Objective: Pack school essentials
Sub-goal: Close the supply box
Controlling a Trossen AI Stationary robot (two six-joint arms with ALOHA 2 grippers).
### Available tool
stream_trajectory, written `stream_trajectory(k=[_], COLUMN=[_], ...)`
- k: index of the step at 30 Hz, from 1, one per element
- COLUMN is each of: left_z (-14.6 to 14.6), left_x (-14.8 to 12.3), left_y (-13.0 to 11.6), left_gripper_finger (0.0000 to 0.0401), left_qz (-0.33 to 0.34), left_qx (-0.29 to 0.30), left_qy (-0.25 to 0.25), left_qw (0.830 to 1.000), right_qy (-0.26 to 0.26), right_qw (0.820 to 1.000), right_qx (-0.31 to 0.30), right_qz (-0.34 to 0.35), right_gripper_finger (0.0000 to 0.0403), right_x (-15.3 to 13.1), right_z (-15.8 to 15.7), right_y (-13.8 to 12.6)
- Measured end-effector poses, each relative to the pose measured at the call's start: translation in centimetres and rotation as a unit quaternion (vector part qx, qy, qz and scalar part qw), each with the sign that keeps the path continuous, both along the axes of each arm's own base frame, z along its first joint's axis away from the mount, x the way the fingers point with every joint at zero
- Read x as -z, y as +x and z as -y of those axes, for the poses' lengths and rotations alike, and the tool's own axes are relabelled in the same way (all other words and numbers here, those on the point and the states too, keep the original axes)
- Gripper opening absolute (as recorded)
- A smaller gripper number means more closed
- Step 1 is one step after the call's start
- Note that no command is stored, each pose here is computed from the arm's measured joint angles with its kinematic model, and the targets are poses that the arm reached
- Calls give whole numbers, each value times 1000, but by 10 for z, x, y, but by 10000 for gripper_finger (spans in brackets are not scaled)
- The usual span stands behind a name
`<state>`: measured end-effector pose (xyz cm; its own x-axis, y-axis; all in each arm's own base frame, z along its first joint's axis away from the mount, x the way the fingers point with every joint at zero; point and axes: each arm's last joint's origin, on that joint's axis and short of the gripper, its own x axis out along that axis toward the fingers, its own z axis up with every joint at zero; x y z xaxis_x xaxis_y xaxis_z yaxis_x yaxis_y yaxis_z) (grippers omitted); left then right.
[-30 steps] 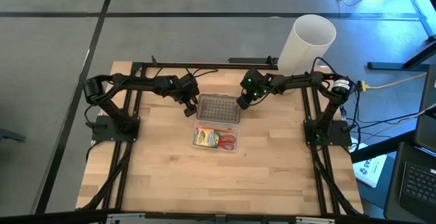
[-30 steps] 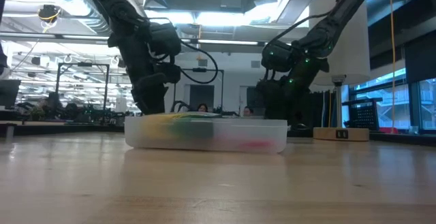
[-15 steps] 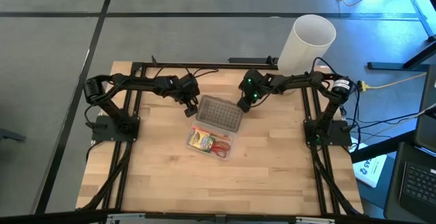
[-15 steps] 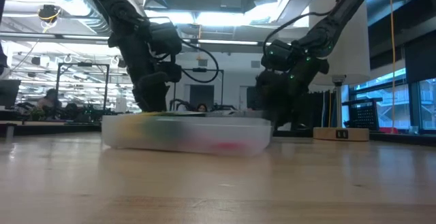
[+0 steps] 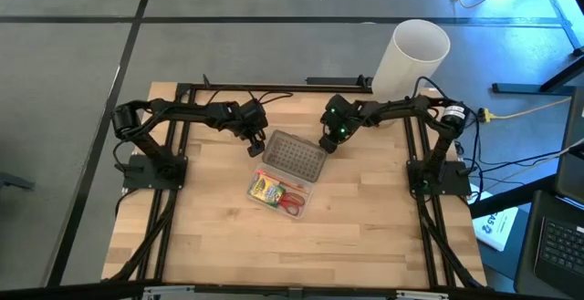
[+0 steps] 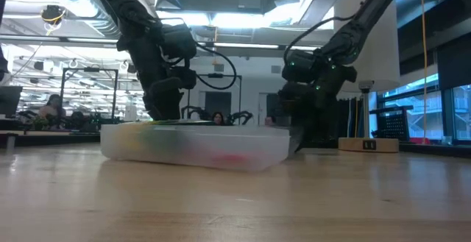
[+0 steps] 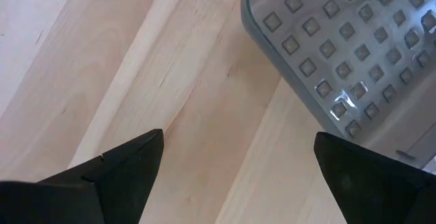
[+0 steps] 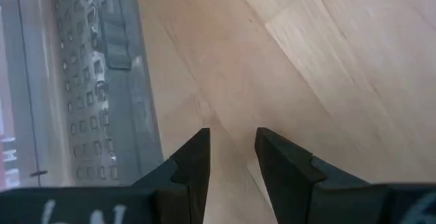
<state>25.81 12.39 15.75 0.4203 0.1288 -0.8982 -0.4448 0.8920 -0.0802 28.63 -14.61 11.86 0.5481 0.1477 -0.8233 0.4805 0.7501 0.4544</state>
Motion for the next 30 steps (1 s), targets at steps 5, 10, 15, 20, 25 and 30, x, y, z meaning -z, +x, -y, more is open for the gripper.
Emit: stream_trajectory(k=[5, 10, 15, 20, 25, 30], left_z=[0, 0, 0, 0, 1, 3], left_x=[0, 0, 0, 0, 1, 6], left_y=[0, 0, 0, 0, -2, -7], left_gripper_finger=[373, 373, 373, 373, 373, 373], left_qz=[-1, -1, -1, -1, -14, -29], left_qx=[0, 0, 0, 0, 0, 11], left_qy=[0, 0, 0, 0, -6, -8], left_qw=[1000, 1000, 1000, 1000, 1000, 1000], right_qy=[-3, 24, 63, 85, 62, 51], right_qw=[1000, 999, 995, 992, 995, 996], right_qx=[-7, -34, -67, -83, -75, -72], right_qz=[-5, 9, 29, 44, 35, 29], right_gripper_finger=[126, 126, 126, 126, 126, 126], right_x=[2, 3, 4, 4, 4, 7], right_z=[-5, -12, -16, -18, -17, -17], right_y=[4, 6, 6, 7, 7, 9])
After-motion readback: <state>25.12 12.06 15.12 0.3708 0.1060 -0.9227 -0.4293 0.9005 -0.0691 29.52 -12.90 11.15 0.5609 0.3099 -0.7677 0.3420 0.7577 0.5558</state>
